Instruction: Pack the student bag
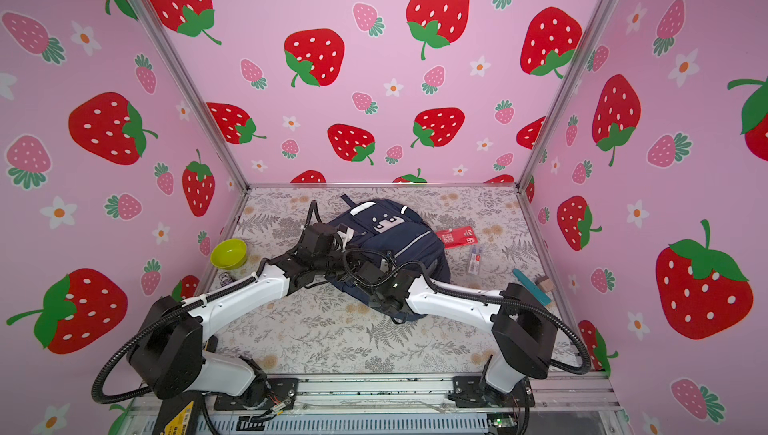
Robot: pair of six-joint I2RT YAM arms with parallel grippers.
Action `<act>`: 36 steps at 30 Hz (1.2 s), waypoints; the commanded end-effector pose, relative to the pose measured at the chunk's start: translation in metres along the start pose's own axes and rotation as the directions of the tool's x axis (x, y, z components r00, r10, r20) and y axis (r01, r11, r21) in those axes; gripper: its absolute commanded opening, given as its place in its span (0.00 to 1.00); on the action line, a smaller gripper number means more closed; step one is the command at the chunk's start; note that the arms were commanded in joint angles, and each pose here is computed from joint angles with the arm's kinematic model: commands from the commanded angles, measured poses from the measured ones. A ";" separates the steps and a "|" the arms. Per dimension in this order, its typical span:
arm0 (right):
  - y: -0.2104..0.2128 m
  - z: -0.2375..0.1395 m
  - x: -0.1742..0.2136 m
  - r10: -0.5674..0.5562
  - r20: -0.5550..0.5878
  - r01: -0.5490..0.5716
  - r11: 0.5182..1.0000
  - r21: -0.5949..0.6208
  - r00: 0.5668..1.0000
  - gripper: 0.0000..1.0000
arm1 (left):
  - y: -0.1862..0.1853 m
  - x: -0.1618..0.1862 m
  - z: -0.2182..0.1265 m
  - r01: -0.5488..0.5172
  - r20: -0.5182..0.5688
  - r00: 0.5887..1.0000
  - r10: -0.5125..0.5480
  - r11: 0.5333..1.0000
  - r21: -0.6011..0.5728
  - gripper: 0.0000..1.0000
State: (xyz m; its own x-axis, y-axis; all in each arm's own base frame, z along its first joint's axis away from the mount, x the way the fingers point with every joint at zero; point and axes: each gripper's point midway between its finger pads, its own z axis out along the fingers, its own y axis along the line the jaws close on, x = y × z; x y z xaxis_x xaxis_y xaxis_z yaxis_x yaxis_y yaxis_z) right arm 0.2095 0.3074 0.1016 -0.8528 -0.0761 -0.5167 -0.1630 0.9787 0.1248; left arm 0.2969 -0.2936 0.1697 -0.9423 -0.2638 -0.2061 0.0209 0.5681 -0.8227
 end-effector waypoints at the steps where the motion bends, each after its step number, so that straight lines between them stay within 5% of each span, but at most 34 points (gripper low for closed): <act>1: -0.008 -0.001 -0.021 0.021 0.067 -0.026 0.998 0.064 0.998 0.18 | -0.045 0.011 -0.013 -0.078 -0.043 0.995 0.086 0.985 0.153 0.00; 6: -0.007 0.002 -0.020 0.007 0.051 -0.011 0.996 0.084 0.999 0.00 | -0.041 0.012 -0.016 -0.094 -0.037 0.994 0.100 0.986 0.134 0.00; 19: -0.015 -0.058 0.011 0.032 -0.007 -0.033 0.988 -0.150 0.999 0.00 | -0.005 -0.017 -0.020 -0.022 0.034 0.999 0.021 1.000 0.008 0.00; 36: -0.165 -0.023 0.006 0.068 0.045 -0.074 0.986 0.147 0.997 0.00 | 0.058 -0.055 -0.075 0.027 0.148 0.989 -0.001 0.984 -0.175 0.00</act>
State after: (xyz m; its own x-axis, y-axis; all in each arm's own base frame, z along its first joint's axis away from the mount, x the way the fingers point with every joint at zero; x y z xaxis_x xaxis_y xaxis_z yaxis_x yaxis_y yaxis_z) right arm 0.2207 0.2009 0.1262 -0.8283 0.0829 -0.5541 -0.0929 0.9550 0.2817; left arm 0.2972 -0.2396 0.1669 -0.9484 -0.2645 -0.1750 -0.0247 0.6117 -0.7907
